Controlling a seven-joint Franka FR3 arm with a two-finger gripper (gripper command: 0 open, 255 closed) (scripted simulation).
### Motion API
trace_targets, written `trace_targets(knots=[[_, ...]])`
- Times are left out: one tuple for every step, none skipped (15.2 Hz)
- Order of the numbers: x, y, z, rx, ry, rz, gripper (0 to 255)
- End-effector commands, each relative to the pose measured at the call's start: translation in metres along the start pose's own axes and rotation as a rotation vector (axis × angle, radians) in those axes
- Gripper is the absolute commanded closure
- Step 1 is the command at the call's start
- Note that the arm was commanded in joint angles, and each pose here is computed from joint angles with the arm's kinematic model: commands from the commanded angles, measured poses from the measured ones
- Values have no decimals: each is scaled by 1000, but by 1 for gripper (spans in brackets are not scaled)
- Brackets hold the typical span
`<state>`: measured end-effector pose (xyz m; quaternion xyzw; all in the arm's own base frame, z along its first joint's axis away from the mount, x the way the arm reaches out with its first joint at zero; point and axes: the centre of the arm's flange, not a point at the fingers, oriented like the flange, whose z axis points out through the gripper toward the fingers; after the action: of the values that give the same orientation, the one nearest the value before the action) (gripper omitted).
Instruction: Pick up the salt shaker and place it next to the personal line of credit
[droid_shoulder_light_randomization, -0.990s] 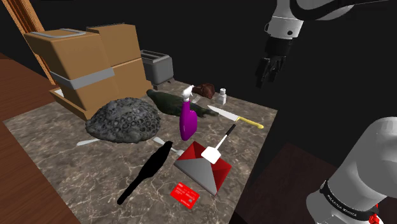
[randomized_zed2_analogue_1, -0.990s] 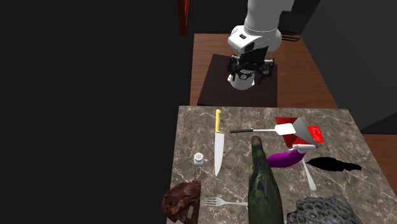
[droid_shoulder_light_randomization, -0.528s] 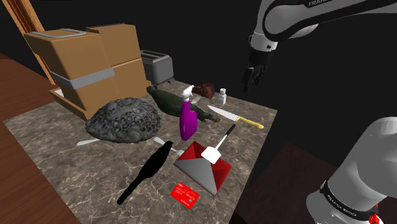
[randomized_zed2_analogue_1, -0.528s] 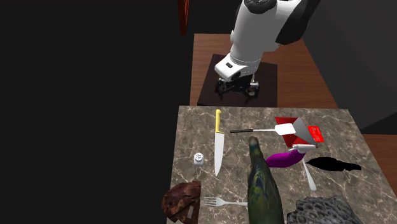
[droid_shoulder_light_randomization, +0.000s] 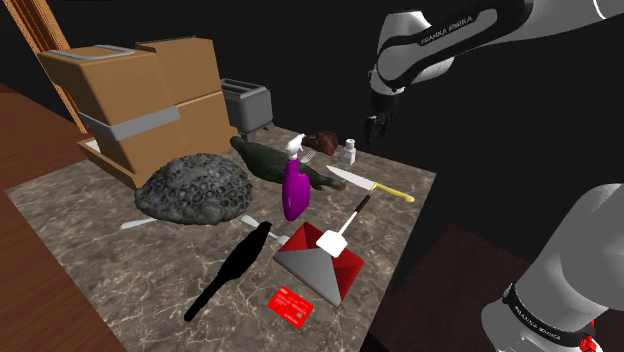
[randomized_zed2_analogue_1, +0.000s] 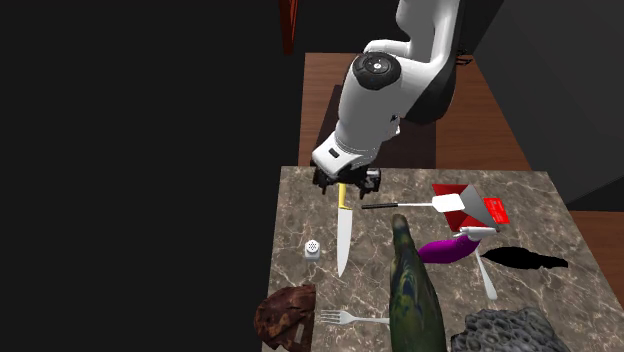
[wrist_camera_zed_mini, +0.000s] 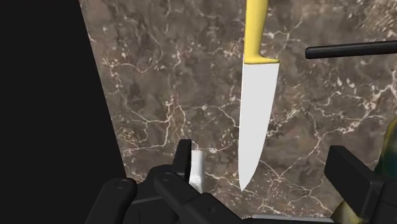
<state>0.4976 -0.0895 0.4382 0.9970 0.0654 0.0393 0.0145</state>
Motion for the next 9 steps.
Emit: trace_targets(knots=[[21,10,14,-14,5,-20,0],[30,14,21,-21,6,-30,0],[39,19,28,-28,8,-39,0],[49,23,35,-34,10,-49,0],[58,28,42,-41,12,-58,0],[68,32,49,-47,14,-68,0],[77,36,56,-54,16,-77,0],[87,41,63,-61,18,-87,0],[96,45,70,-67,19,-96,0]])
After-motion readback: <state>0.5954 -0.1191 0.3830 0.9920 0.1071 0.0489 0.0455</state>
